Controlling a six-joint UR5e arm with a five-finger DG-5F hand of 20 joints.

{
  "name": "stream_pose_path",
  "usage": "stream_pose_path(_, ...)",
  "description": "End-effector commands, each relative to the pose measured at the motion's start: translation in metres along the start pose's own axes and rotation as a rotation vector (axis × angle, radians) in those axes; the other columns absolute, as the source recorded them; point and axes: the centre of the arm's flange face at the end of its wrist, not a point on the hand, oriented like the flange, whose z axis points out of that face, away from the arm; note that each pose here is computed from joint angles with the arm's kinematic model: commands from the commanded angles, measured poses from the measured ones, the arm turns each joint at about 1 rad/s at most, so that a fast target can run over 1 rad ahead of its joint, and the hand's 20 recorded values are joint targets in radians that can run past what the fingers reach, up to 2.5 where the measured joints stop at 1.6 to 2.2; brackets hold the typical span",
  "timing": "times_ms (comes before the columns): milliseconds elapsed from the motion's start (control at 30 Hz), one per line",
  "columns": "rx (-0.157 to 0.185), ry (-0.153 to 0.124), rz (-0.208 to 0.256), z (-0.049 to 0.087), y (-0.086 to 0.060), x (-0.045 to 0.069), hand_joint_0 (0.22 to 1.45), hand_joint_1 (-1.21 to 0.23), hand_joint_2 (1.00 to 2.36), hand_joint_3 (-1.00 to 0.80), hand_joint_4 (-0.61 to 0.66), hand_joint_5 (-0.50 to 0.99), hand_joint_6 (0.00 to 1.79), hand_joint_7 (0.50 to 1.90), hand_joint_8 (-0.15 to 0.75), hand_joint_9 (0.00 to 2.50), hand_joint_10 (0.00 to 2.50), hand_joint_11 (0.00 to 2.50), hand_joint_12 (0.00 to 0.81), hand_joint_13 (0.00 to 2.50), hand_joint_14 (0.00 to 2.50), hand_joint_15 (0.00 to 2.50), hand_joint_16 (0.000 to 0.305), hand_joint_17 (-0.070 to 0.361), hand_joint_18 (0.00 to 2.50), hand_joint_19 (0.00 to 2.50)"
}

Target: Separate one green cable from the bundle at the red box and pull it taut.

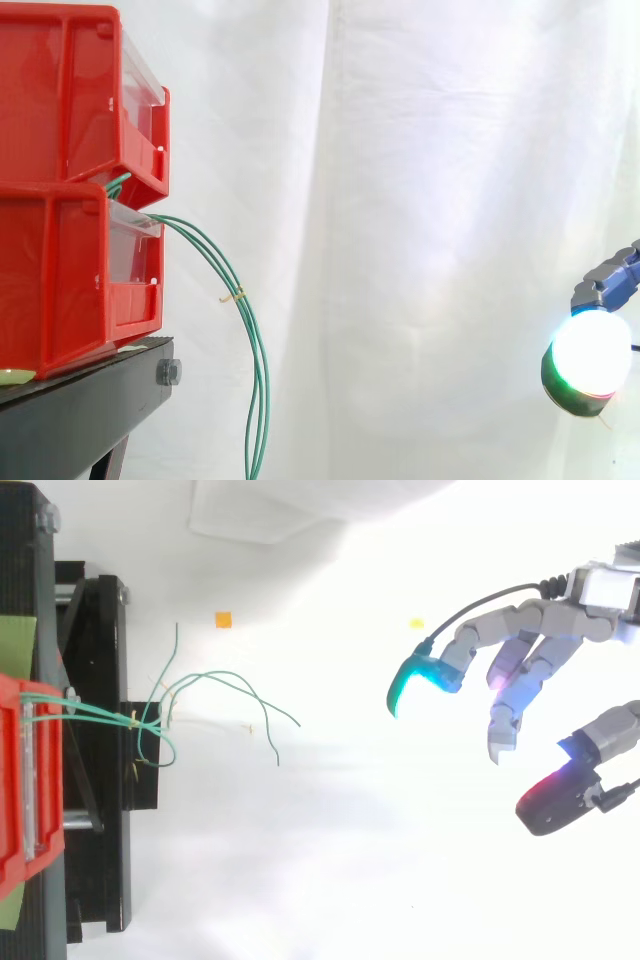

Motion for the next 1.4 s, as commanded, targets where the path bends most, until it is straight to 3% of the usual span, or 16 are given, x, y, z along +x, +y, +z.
stream_pose_path(0,0.000,0.001,-0.001,0.0001,-0.0001,0.0004,0.59,-0.71,1.00,-0.50,0.18,-0.16,0.50,0.72,0.203,1.13,0.02,0.71,0.317,1.00,0.02,0.56,0.036,0.081,0.66,0.72)
stream_pose_path(1367,-0.001,0.000,0.000,-0.0002,0.0006,0.0000,0.58,-0.72,1.00,-0.50,0.17,-0.17,0.50,0.72,0.206,1.06,0.02,0.68,0.316,1.00,0.02,0.58,0.037,0.084,0.66,0.71)
